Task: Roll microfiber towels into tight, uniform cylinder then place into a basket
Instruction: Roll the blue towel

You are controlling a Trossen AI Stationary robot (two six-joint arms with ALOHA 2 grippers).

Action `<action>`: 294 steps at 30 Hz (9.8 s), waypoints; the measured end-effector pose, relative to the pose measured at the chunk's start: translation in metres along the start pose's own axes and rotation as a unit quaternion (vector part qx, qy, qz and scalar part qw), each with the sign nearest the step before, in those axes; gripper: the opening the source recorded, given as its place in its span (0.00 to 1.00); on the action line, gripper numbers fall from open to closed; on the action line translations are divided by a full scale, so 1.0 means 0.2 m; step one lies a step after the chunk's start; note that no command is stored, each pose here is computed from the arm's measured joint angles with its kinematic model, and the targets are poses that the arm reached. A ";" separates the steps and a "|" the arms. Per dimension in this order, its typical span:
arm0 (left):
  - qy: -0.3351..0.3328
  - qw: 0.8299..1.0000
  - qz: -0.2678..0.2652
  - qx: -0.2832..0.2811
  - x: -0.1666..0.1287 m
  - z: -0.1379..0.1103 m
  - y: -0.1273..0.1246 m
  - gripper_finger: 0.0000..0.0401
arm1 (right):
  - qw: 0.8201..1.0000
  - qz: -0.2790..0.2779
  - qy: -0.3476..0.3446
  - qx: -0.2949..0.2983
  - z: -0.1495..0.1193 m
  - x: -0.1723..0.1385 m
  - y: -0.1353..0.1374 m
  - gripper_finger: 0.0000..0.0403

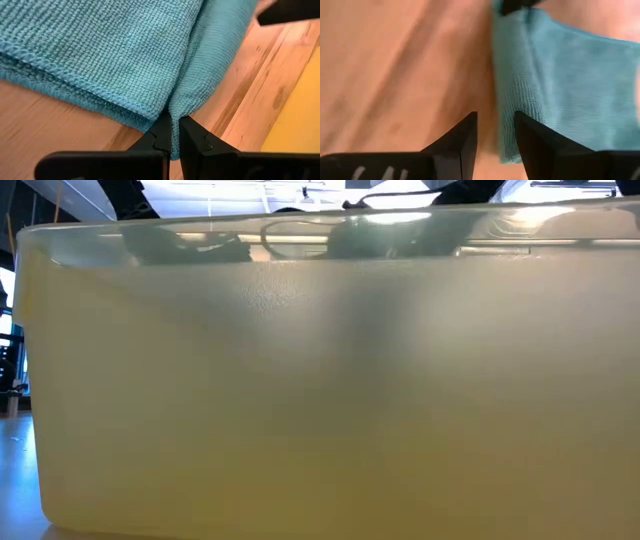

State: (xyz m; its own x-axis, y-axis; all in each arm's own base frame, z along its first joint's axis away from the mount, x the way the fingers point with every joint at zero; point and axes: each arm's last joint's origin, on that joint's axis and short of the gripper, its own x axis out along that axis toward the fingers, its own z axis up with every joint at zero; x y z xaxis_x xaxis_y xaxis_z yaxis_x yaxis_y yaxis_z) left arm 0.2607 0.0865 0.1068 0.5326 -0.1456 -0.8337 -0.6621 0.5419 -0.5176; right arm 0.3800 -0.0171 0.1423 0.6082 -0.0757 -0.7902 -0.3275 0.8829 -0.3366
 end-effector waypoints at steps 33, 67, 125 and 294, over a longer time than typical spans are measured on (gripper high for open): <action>-0.005 1.000 -0.001 0.015 0.00 0.00 0.00 0.01 | 0.997 -0.052 0.047 -0.015 -0.04 0.06 -0.01 0.30; -0.008 1.000 -0.004 0.017 0.00 0.00 0.00 0.01 | 0.997 -0.061 0.035 0.010 -0.03 0.05 -0.02 0.30; -0.121 0.853 0.142 0.488 -0.20 -0.16 -0.39 0.26 | 0.941 0.104 0.030 0.321 -0.23 0.15 -0.16 0.00; -0.118 0.859 0.160 0.472 0.12 -0.10 -0.12 0.21 | 0.829 0.267 -0.005 0.491 -0.36 0.11 -0.31 0.06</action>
State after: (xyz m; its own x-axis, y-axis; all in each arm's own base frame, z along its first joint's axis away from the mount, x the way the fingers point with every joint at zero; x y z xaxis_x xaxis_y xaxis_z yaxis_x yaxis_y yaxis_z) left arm 0.2791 0.0544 0.0957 0.5692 0.2477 -0.7840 -0.1309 0.9687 0.2110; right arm 0.3621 -0.1066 0.1087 0.5736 0.4480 -0.6858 0.1905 0.7413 0.6436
